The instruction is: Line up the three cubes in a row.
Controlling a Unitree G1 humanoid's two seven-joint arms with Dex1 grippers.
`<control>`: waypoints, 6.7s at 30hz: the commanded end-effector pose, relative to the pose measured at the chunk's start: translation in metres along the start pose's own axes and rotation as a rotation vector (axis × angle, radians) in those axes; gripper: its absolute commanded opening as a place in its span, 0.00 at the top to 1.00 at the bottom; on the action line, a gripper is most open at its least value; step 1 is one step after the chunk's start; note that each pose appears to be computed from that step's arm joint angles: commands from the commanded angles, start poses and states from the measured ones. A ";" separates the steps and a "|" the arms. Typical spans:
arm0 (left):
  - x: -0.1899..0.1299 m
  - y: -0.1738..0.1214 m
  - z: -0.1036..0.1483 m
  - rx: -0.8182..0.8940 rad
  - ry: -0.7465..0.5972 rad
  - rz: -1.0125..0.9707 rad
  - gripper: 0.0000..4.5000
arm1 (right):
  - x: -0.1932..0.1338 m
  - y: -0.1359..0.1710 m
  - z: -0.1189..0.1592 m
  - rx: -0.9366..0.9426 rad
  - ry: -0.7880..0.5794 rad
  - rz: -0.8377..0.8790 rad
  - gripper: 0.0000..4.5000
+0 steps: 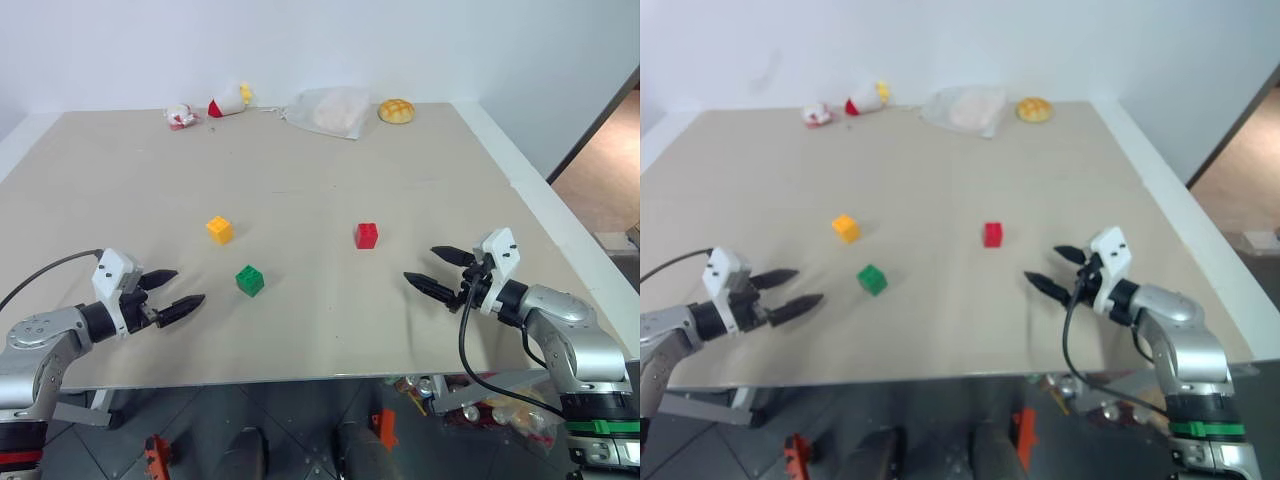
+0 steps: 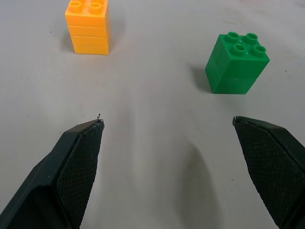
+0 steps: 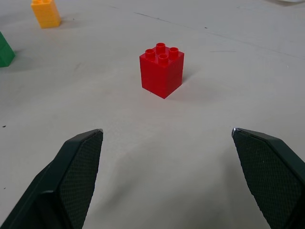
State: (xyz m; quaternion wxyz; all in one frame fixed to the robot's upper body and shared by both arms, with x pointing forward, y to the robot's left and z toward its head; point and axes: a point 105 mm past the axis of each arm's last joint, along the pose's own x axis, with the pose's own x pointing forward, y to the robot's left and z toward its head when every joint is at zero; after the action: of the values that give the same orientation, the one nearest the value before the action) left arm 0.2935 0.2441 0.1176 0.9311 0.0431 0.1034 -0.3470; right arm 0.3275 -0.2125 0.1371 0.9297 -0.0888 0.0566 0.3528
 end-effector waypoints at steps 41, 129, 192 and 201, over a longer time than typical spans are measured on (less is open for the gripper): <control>0.034 -0.071 0.048 0.190 -0.090 -0.242 0.00 | 0.114 0.025 0.029 0.011 0.016 -0.310 0.00; 0.036 -0.030 0.000 0.050 -0.022 -0.112 0.00 | 0.038 0.058 0.125 -0.319 -0.201 0.666 0.01; 0.161 -0.103 0.020 0.364 0.058 -0.783 0.70 | -0.011 0.068 0.050 -0.169 -0.033 0.475 0.00; 0.162 -0.104 0.016 0.336 0.061 -0.769 0.70 | -0.005 0.069 0.051 -0.172 -0.037 0.490 0.00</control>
State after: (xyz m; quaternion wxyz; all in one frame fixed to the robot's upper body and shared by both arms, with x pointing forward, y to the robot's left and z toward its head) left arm 0.3524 0.0609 0.1042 0.7182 0.1675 0.0681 -0.6719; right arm 0.2797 -0.1587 0.1679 0.8108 -0.1316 0.0528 0.5679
